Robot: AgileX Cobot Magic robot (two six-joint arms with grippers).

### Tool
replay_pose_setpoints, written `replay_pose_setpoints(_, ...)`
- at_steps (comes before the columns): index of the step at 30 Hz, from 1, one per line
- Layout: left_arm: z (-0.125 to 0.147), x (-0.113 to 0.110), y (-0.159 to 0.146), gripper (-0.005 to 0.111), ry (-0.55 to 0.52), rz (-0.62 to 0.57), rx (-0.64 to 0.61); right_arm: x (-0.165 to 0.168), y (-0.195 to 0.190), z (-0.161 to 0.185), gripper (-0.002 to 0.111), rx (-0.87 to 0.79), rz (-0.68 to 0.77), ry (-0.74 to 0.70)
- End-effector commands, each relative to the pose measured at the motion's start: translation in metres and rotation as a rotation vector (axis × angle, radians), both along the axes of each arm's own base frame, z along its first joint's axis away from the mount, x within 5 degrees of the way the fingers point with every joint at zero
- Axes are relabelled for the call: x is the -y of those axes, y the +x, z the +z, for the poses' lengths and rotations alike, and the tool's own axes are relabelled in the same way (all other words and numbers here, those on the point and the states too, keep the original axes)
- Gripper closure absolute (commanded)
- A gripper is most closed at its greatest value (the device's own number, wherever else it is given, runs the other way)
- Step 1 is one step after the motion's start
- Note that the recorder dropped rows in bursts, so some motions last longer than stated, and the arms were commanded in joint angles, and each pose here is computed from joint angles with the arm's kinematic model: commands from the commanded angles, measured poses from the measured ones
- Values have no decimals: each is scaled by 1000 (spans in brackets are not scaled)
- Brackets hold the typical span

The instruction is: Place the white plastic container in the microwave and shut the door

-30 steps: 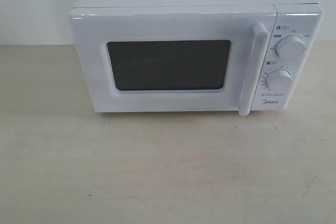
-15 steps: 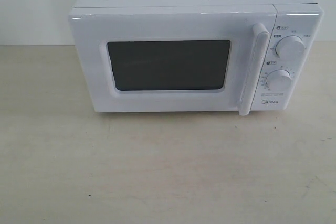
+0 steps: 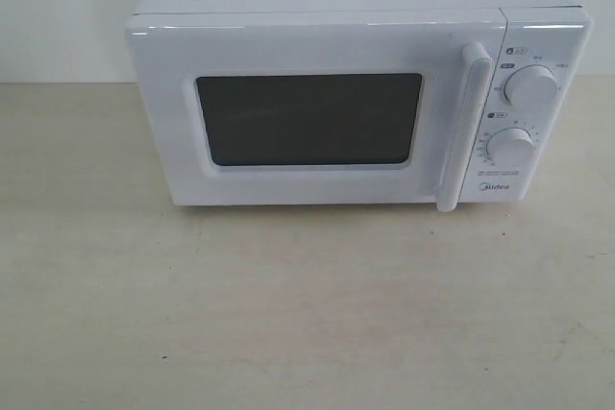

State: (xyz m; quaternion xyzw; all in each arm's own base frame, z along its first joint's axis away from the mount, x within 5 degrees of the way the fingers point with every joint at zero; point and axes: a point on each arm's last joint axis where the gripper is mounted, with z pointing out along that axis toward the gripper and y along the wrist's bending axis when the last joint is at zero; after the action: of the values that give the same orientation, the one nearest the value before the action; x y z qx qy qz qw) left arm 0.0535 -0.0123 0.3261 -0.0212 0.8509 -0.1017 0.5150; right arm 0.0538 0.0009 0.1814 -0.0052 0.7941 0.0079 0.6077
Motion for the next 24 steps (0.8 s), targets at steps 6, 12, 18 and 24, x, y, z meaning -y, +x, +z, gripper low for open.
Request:
replay_pose_setpoints(6, 0, -1, -1, 102, -3, 8, 11, 0, 0, 1, 108, 5, -4, 3)
replay_pose_setpoints(12, 0, -1, -1, 102, -3, 8, 11, 0, 0, 1, 108, 5, -4, 3)
replay_pose_setpoints(18, 0, -1, -1, 102, -3, 8, 11, 0, 0, 1, 108, 5, -4, 3)
replay_pose_setpoints(24, 0, -1, -1, 102, -3, 8, 11, 0, 0, 1, 108, 5, -4, 3)
